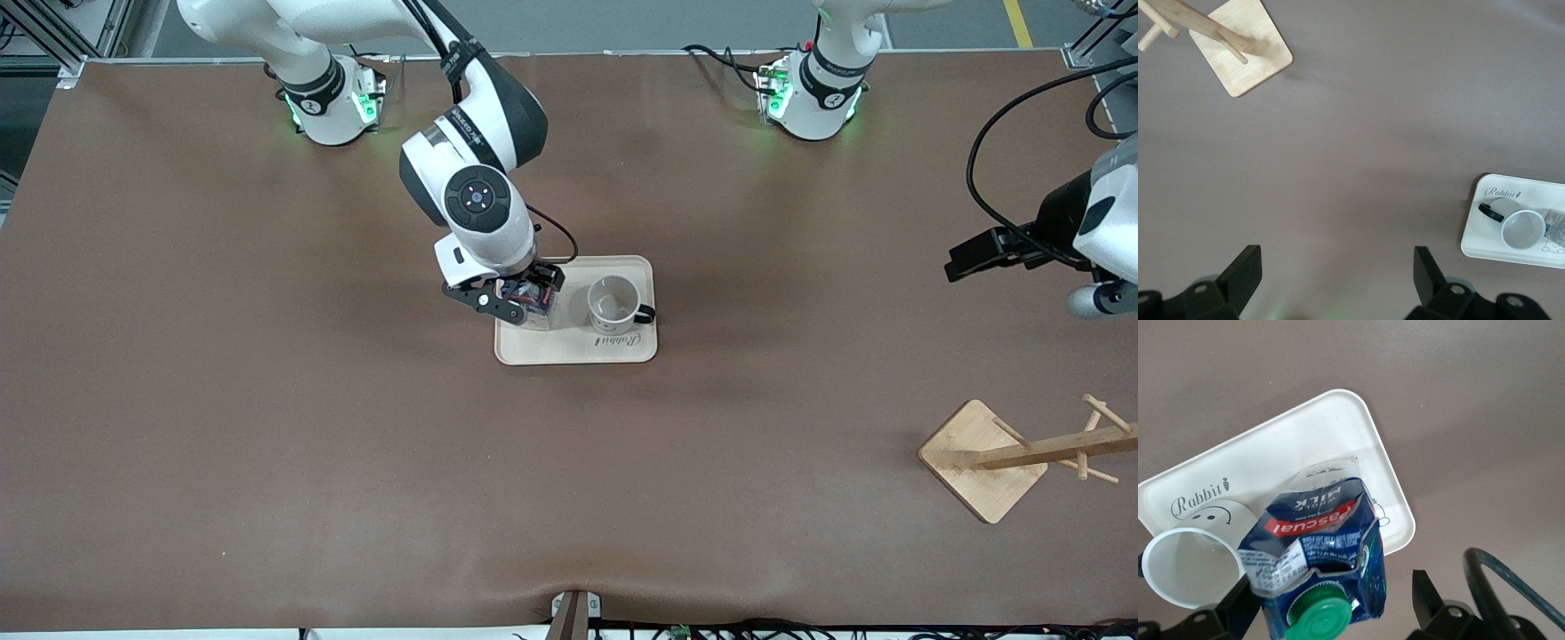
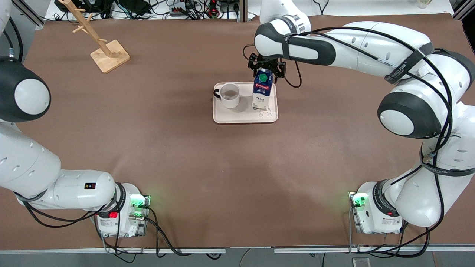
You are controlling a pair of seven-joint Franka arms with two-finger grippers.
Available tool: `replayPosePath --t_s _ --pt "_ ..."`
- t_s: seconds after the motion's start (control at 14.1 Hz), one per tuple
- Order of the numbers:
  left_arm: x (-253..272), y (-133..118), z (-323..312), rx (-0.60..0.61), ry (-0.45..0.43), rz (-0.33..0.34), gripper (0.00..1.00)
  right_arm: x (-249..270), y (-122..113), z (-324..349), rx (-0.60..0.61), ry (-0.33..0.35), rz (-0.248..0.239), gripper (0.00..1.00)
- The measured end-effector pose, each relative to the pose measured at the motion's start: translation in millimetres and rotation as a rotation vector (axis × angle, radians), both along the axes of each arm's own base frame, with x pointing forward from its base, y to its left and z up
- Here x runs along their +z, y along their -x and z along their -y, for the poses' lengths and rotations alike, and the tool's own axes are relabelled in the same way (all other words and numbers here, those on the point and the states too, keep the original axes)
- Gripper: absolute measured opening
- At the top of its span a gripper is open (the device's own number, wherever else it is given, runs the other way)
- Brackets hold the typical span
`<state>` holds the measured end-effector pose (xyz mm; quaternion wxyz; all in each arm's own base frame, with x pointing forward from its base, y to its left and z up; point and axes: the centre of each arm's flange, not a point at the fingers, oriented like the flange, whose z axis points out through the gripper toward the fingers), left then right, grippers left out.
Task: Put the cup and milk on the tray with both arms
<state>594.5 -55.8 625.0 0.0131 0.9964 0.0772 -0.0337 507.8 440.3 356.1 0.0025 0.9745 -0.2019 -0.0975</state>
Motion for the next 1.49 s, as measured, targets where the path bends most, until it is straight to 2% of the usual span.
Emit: replayPosePath --t_s 0.28,0.5,0.64,1.06,1.2,1.49 --pt "-6.2 16.2 -4.6 -0.032 -0.005 0.061 1.0 24.1 -9.1 -3.6 -0.002 -0.023 0.029 1.0" --pt "-6.4 30.8 -10.2 -0.04 -0.01 0.073 1.0 65.5 -18.3 -10.1 0.009 -0.05 0.079 1.0" --pt "1.5 39.3 -10.2 -0.04 -0.011 0.085 1.0 83.4 -26.8 -1.3 -0.006 -0.057 0.096 1.0" --pt "13.8 53.2 -15.2 -0.032 -0.014 0.092 1.0 158.0 -57.0 91.0 -0.099 0.02 0.006 1.0" --pt "11.6 53.7 -11.9 -0.038 -0.014 0.087 1.0 188.0 -61.3 117.2 -0.072 0.02 0.037 1.0" --pt "10.1 54.8 -4.3 -0.052 -0.014 0.081 1.0 219.1 -65.5 151.1 0.058 0.041 0.108 1.0"
